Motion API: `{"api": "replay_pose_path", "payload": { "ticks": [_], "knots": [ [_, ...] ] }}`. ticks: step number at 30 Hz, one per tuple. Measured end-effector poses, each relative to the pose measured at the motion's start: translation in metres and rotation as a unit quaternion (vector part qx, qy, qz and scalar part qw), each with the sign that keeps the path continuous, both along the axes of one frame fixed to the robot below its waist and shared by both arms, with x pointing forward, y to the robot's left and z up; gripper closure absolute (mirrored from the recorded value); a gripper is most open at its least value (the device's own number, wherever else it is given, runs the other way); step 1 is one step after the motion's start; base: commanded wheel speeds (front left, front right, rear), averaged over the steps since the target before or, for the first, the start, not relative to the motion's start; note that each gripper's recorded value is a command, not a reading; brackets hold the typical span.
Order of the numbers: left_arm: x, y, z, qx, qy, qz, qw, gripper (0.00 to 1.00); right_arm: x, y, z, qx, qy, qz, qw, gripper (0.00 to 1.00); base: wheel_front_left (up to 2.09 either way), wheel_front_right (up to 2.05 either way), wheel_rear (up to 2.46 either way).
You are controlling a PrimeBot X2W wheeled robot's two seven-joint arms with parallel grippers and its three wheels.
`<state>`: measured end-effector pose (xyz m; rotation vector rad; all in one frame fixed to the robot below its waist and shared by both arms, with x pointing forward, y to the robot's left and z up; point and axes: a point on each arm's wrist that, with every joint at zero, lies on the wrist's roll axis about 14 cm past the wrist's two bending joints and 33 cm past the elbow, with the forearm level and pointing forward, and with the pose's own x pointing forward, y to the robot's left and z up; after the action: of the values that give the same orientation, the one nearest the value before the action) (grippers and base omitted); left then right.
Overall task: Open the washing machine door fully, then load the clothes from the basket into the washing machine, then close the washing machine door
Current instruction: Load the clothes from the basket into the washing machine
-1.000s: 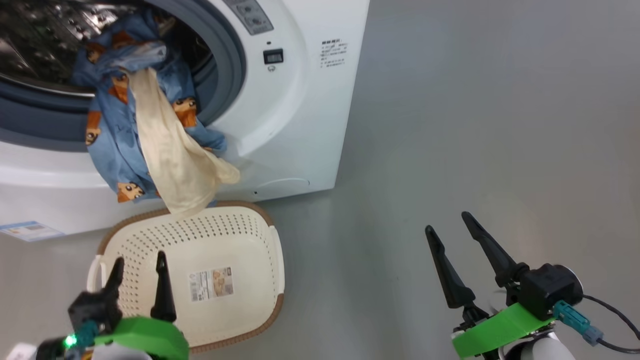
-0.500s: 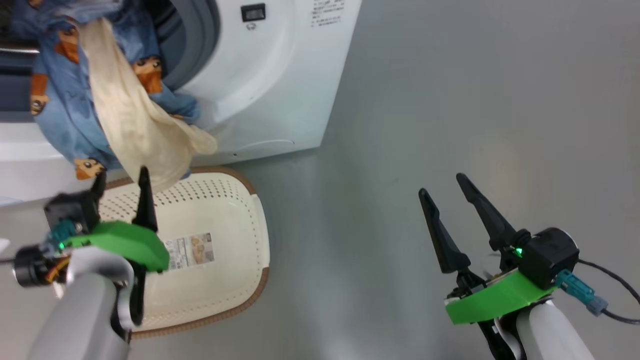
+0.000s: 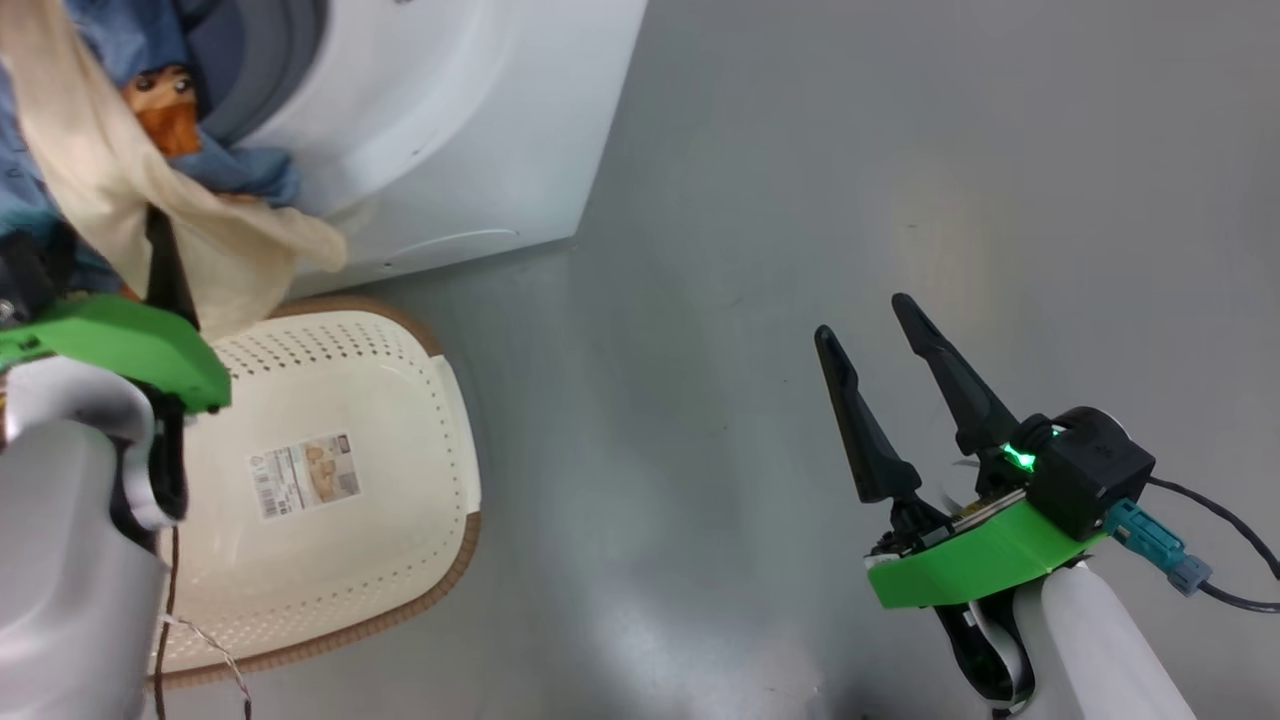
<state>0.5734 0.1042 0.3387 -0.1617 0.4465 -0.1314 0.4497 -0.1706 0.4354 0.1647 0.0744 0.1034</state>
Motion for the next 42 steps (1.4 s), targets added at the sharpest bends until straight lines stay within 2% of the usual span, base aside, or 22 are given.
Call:
{"api": "replay_pose_path", "payload": {
  "ticks": [4,5,6,7,8,17,26,32,42],
  "knots": [
    [0.006,-0.003,-0.01,-0.003,0.02,-0.001,1.0,0.0,0.001,-0.003,-0.002,-0.001,0.002,-0.006,1.0,0.0,0.0,0.0,0.0],
    [0.006,-0.004,-0.012,-0.005,0.024,-0.002,1.0,0.22,0.0,-0.004,-0.003,-0.001,0.003,-0.008,1.0,0.0,0.0,0.0,0.0],
    [0.007,-0.004,-0.013,-0.004,0.026,-0.002,1.0,0.6,0.0,-0.005,-0.004,-0.001,0.004,-0.01,1.0,0.0,0.0,0.0,0.0],
    [0.008,-0.004,-0.014,-0.001,0.03,0.0,1.0,0.85,0.0,-0.006,-0.004,0.0,0.005,-0.012,1.0,0.0,0.0,0.0,0.0],
    [0.009,-0.003,-0.015,0.0,0.035,0.001,0.999,1.0,-0.001,-0.007,-0.004,0.0,0.006,-0.013,1.0,0.0,0.0,0.0,0.0],
    [0.008,-0.002,-0.009,-0.003,0.053,-0.007,0.999,1.0,0.001,-0.004,-0.003,0.004,0.004,-0.01,1.0,0.0,0.0,0.0,0.0],
    [-0.001,0.012,0.022,0.002,0.064,-0.021,0.998,1.0,0.004,0.002,0.001,0.01,-0.004,-0.004,1.0,0.0,0.0,0.0,0.0],
    [-0.004,0.022,0.055,0.009,0.046,-0.023,0.999,1.0,0.004,0.005,0.006,0.013,-0.011,0.0,1.0,0.0,0.0,0.0,0.0],
    [0.017,0.03,0.088,0.02,0.008,-0.008,1.0,1.0,0.0,0.005,0.009,0.01,-0.011,0.0,1.0,0.0,0.0,0.0,0.0]
  ]
}}
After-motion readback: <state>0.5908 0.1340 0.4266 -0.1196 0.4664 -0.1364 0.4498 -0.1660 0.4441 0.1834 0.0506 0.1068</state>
